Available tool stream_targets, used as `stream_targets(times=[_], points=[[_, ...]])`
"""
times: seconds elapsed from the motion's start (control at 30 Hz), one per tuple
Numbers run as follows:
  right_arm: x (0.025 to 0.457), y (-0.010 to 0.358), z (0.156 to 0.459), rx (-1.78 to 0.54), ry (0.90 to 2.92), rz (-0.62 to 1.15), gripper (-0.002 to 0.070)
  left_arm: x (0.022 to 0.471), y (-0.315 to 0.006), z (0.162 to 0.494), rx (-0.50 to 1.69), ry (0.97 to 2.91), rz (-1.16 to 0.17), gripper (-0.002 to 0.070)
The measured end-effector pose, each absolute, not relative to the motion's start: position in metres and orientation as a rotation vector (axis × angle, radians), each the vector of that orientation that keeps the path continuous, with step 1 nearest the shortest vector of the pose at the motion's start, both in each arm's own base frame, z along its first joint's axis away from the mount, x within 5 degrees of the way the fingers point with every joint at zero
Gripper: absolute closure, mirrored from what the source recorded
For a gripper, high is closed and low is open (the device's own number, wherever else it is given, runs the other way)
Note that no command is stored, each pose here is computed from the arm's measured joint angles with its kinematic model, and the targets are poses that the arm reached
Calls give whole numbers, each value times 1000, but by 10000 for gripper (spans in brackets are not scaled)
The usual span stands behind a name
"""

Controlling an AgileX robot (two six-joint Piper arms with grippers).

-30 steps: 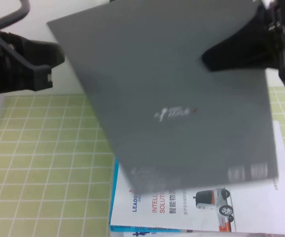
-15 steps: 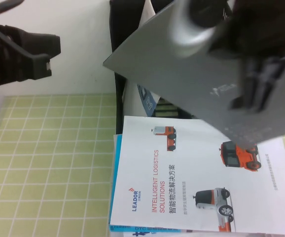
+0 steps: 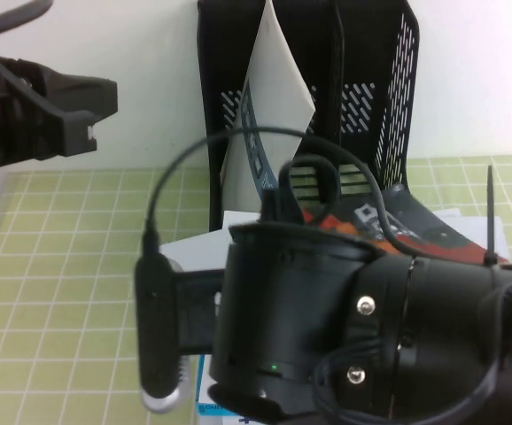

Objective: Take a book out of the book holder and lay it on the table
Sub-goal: Place the picked book on the book

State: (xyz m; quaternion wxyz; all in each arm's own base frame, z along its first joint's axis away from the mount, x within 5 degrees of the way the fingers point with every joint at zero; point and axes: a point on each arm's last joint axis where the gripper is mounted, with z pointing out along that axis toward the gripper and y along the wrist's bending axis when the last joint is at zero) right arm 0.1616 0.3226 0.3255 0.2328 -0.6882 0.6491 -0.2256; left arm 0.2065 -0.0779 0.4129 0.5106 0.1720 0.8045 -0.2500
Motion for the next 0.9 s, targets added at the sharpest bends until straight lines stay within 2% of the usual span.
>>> stream_targets(times=[0.2,0.47,0.57,0.67,0.83,0.9], points=[[176,309,306,-1787,1950,-634,673,207,-78,413,415,1937,-600,676],[175,305,298,-1754,2145,-438,672,206,-78,412,415,1943,-604,676],[173,306,297,-1757,2160,-414,643,206,-78,412,415,1943,-604,676],[172,306,297,-1759,2167,-403,532,206,-78,412,415,1943,-604,676],[169,307,295,-1812,2163,-364,219,206,-78,412,420,1948,-607,676],[167,308,295,-1881,2133,-339,152,204,-79,410,442,1965,-617,676]])
